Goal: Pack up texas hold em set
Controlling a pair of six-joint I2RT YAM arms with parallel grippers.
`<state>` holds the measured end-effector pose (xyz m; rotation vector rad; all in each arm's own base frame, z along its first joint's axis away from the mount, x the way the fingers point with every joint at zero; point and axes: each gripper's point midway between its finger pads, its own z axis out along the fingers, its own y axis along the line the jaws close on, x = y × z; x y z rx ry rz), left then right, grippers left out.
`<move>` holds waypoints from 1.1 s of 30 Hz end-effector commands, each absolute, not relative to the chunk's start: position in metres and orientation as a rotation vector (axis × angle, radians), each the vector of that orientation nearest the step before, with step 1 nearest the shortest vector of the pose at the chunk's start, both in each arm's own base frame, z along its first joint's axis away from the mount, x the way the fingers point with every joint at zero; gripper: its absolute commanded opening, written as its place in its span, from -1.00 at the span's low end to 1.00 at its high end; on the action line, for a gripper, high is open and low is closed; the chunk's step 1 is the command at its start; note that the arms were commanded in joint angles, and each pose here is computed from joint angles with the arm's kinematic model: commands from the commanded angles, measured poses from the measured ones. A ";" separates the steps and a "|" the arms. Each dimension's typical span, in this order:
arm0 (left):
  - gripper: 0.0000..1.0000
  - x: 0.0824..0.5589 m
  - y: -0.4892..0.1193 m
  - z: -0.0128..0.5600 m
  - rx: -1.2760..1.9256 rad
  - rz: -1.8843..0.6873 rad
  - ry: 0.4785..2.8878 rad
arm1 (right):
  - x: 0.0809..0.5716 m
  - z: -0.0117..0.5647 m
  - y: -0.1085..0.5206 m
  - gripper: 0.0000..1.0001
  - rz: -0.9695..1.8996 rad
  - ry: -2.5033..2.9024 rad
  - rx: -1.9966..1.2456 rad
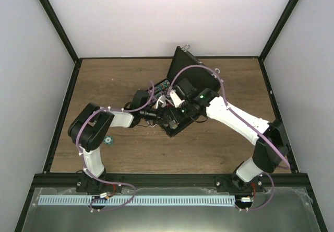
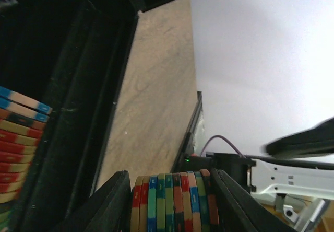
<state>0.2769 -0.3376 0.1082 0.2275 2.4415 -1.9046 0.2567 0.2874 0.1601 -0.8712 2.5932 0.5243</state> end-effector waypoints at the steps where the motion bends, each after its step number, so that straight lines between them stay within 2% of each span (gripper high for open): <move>1: -0.92 0.289 -0.335 0.111 0.234 -1.787 2.437 | 0.270 0.188 0.280 0.96 0.492 2.500 -0.769; 7: -0.92 0.311 -0.330 0.118 0.141 -1.620 2.429 | 0.283 0.202 0.257 1.00 0.437 2.449 -0.601; 17: -0.92 0.335 -0.342 0.125 -0.011 -1.295 2.439 | 0.309 0.193 0.197 1.00 0.358 2.424 -0.238; 27: -0.92 0.355 -0.363 0.107 -0.064 -1.011 2.456 | 0.305 0.193 0.138 1.00 0.156 2.341 0.064; 33: -0.92 0.362 -0.363 0.091 -0.110 -0.861 2.437 | 0.299 0.181 0.128 1.00 0.130 2.344 0.099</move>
